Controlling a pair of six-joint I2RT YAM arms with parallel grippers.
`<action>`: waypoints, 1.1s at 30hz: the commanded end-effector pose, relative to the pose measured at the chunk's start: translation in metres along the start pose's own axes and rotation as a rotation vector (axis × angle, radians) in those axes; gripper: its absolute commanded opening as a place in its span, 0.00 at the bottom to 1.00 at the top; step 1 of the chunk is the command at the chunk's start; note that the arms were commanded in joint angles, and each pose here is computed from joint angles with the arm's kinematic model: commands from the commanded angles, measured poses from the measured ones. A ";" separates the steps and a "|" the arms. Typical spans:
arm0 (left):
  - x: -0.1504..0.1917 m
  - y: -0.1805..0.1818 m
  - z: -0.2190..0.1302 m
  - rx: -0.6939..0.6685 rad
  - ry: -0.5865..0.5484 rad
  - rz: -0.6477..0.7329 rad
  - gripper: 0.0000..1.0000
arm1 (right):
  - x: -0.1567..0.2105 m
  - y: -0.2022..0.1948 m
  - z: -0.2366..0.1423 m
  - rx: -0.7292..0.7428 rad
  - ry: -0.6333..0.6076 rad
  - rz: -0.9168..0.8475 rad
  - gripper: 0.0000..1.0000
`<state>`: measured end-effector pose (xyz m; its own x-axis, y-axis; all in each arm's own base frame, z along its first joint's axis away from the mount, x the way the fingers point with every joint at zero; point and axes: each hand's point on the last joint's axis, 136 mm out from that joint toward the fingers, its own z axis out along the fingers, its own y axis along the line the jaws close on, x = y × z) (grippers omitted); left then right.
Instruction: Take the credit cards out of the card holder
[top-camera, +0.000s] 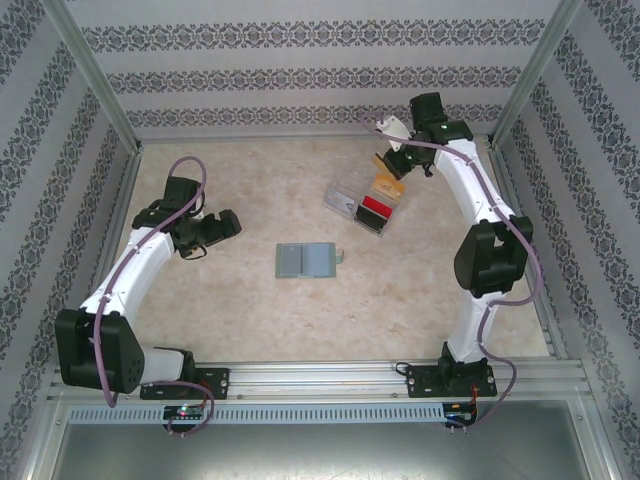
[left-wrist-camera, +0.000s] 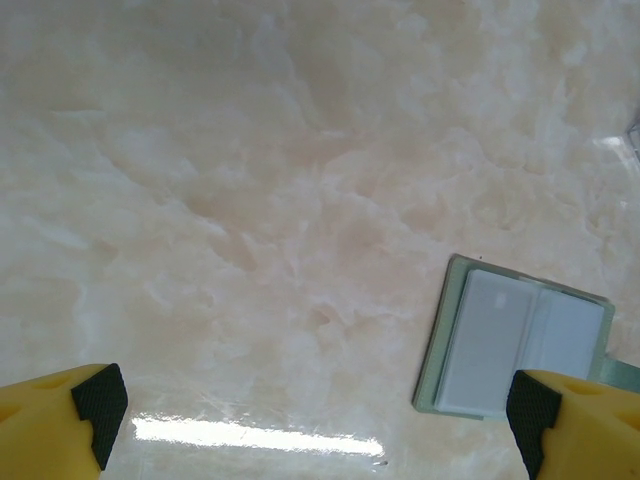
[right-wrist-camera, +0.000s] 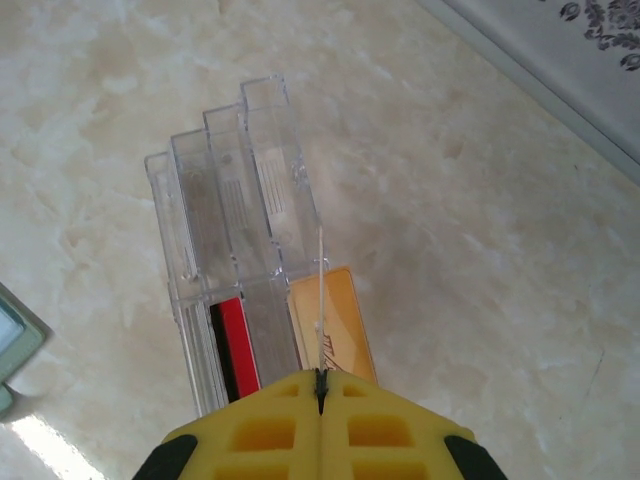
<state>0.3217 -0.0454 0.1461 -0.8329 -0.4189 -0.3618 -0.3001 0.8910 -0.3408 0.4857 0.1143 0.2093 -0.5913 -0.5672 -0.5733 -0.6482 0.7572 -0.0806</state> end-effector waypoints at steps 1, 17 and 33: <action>0.000 0.004 0.001 -0.005 0.011 0.015 0.99 | 0.016 0.004 0.006 -0.040 0.100 -0.072 0.00; 0.002 0.008 0.008 -0.014 0.035 0.007 0.99 | 0.036 -0.006 0.032 -0.051 0.228 -0.112 0.00; 0.003 -0.002 0.005 0.046 0.049 -0.003 0.99 | 0.013 -0.005 0.019 -0.049 0.135 -0.005 0.29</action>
<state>0.3220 -0.0499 0.1395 -0.8492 -0.4181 -0.3225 -0.2942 0.8818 -0.3687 0.4908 0.1059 0.1559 -0.6471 -0.6556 -0.3891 -0.6991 0.7139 -0.0401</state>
